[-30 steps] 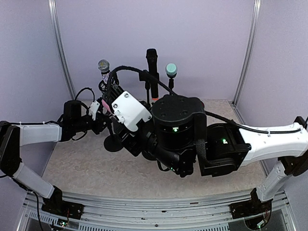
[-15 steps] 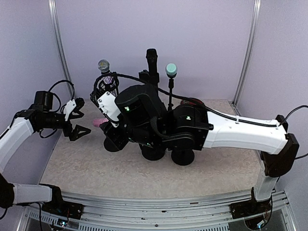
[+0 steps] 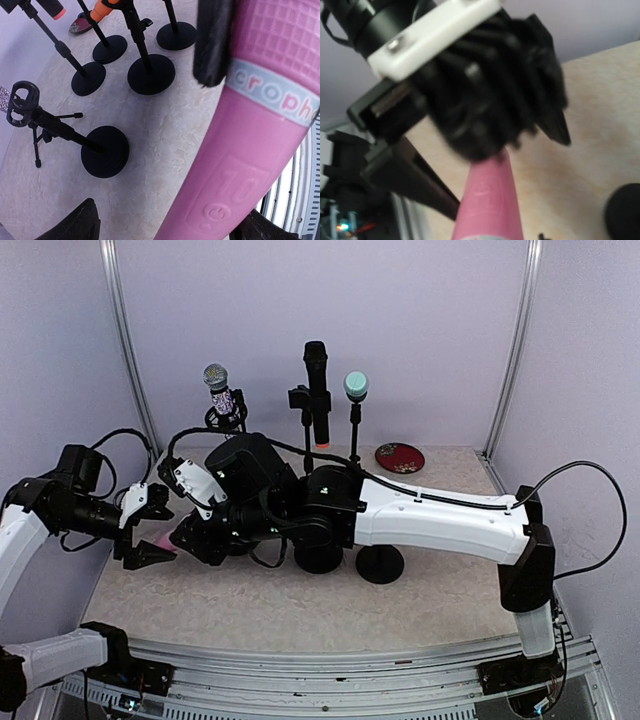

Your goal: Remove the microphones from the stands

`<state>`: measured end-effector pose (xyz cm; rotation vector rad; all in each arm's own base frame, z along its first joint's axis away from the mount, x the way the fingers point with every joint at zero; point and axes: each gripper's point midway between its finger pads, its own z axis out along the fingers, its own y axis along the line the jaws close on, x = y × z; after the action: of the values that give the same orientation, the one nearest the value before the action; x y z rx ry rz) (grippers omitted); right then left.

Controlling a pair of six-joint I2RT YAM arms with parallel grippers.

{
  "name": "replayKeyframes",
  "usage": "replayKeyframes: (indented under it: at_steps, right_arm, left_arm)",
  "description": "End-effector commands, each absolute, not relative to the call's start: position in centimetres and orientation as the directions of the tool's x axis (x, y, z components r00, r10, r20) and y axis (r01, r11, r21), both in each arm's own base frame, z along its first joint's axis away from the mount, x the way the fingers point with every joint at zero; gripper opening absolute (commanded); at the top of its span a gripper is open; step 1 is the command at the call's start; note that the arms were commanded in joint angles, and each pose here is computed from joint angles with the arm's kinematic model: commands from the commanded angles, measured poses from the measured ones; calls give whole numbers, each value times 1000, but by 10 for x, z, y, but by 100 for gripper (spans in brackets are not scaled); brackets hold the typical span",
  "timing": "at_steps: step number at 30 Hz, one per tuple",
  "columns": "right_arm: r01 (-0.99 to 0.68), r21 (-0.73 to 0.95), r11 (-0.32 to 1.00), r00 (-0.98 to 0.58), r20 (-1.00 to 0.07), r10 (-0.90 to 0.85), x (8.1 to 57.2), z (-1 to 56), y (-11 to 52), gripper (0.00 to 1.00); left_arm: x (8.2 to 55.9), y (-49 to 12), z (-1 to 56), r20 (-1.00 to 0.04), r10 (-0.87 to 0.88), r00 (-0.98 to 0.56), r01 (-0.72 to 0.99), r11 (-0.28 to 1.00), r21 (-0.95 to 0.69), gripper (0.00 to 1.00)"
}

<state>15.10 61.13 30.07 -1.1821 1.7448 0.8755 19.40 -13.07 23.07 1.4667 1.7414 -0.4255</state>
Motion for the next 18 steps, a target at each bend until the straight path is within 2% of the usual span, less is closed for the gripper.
replayKeyframes:
  at_steps: [1, 3, 8, 10, 14, 15, 18]
  right_arm:
    - [-954, 190, 233, -247, -938, -243, 148, 333, 625, 0]
    - [-953, 192, 235, -249, -938, -243, 149, 330, 626, 0]
    - [-948, 195, 254, -259, -932, -254, 154, 321, 624, 2]
    - [-945, 197, 261, -263, -932, -248, 156, 320, 621, 21]
    - [-936, 178, 304, -252, -942, -223, 166, 327, 611, 71]
    - [-930, 170, 327, -245, -947, -207, 170, 335, 605, 81]
    - [-896, 150, 418, -232, -960, -155, 187, 349, 587, 92]
  left_arm:
    - [181, -140, 240, -760, 646, 66, 940, 214, 264, 83]
    - [181, -142, 241, -761, 644, 74, 938, 213, 272, 79]
    - [189, -142, 245, -760, 647, 62, 930, 239, 280, 46]
    - [191, -140, 243, -751, 659, 49, 930, 245, 276, 38]
    - [202, -130, 226, -719, 695, 10, 915, 284, 287, 35]
    - [206, -124, 219, -704, 710, -4, 907, 298, 296, 35]
    - [221, -101, 190, -643, 764, -61, 876, 350, 332, 30]
